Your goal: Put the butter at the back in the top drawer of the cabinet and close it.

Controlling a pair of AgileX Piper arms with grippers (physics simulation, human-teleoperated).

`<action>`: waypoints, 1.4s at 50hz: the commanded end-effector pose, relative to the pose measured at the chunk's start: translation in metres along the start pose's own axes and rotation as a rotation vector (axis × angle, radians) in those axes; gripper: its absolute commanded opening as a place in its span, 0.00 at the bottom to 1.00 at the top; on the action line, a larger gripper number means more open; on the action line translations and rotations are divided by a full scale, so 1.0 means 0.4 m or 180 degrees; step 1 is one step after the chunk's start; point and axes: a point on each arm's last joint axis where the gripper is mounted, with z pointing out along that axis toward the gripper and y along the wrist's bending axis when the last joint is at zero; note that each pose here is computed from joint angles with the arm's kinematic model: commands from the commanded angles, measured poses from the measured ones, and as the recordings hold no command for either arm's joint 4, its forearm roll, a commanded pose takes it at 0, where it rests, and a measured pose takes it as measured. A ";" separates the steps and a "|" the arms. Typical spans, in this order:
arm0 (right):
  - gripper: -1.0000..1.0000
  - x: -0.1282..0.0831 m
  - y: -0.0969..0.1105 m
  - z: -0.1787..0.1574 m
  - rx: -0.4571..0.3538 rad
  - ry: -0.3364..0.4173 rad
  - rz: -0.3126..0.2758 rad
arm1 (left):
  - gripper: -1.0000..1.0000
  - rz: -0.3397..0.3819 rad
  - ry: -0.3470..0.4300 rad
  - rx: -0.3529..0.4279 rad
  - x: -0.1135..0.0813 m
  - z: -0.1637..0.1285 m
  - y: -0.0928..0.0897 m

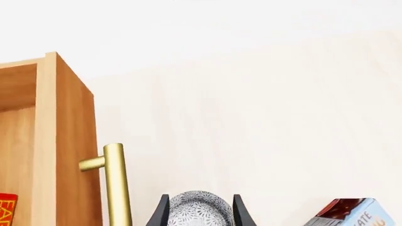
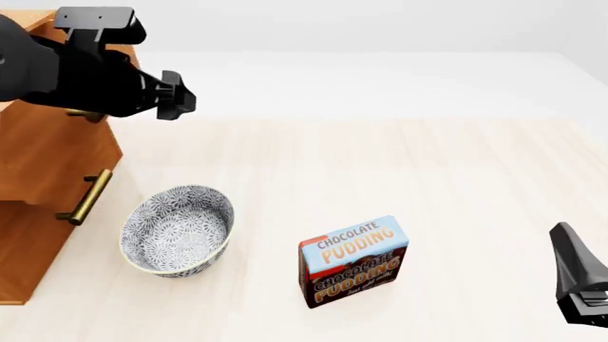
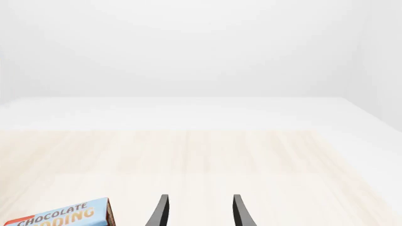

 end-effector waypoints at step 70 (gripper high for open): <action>1.00 0.000 0.000 0.000 0.0000 0.0000 0.0000 | 1.00 -0.0282 -0.0076 -0.1115 0.114 -0.098 0.269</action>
